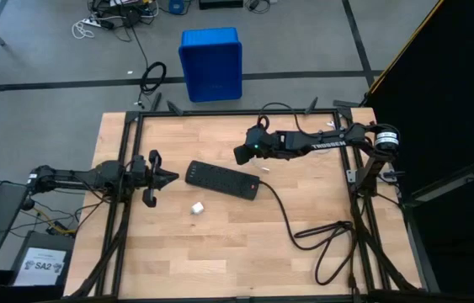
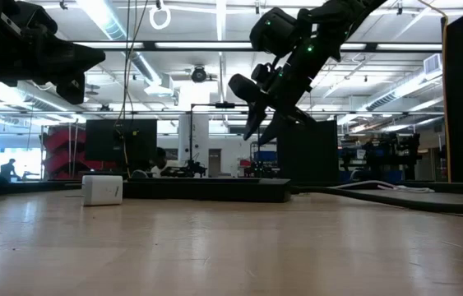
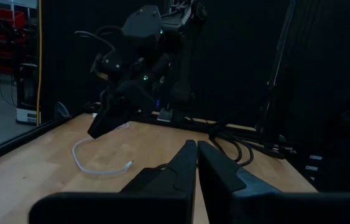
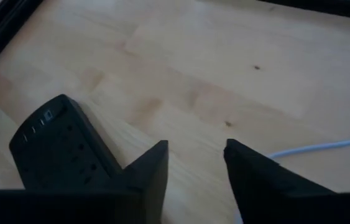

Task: Insert USB
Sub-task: Insert the purple charger cable into the white charger adapter

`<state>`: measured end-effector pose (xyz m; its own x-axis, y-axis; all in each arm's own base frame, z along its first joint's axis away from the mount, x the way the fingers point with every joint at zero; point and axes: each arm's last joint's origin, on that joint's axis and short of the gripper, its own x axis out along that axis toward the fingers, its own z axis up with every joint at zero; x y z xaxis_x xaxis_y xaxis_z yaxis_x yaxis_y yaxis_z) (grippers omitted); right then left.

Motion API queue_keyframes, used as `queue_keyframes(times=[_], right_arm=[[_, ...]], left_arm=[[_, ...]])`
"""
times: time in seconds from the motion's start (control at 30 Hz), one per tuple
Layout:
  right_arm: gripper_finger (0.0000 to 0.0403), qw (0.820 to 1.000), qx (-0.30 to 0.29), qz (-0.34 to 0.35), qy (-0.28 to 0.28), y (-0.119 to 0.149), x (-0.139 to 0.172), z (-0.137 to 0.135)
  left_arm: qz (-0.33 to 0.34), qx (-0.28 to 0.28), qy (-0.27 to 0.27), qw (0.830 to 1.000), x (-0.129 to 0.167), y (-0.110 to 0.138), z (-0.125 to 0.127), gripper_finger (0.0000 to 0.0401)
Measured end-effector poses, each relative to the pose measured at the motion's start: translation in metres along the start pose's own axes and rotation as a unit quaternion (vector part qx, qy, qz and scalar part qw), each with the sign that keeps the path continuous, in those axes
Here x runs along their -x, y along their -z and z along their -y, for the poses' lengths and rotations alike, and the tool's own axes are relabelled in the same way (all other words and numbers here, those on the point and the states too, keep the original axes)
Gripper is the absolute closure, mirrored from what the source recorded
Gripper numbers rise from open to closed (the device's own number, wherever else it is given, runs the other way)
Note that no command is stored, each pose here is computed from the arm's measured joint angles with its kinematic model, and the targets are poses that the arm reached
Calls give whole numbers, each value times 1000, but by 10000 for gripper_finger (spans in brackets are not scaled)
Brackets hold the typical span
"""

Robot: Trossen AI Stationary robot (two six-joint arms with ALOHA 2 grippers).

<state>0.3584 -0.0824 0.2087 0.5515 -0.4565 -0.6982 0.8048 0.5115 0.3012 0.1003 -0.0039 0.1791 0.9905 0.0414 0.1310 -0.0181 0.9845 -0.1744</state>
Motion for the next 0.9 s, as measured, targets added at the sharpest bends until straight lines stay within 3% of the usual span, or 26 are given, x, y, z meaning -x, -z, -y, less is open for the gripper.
queue_keyframes(times=[0.17, 0.9], right_arm=[[234, 1000, -1, 3, 2, 0, 0, 0], [239, 1000, -7, 3, 4, 0, 0, 1]], left_arm=[[0, 0, 0, 1000, 0, 0, 0, 400], [0, 0, 0, 1000, 0, 0, 0, 400]])
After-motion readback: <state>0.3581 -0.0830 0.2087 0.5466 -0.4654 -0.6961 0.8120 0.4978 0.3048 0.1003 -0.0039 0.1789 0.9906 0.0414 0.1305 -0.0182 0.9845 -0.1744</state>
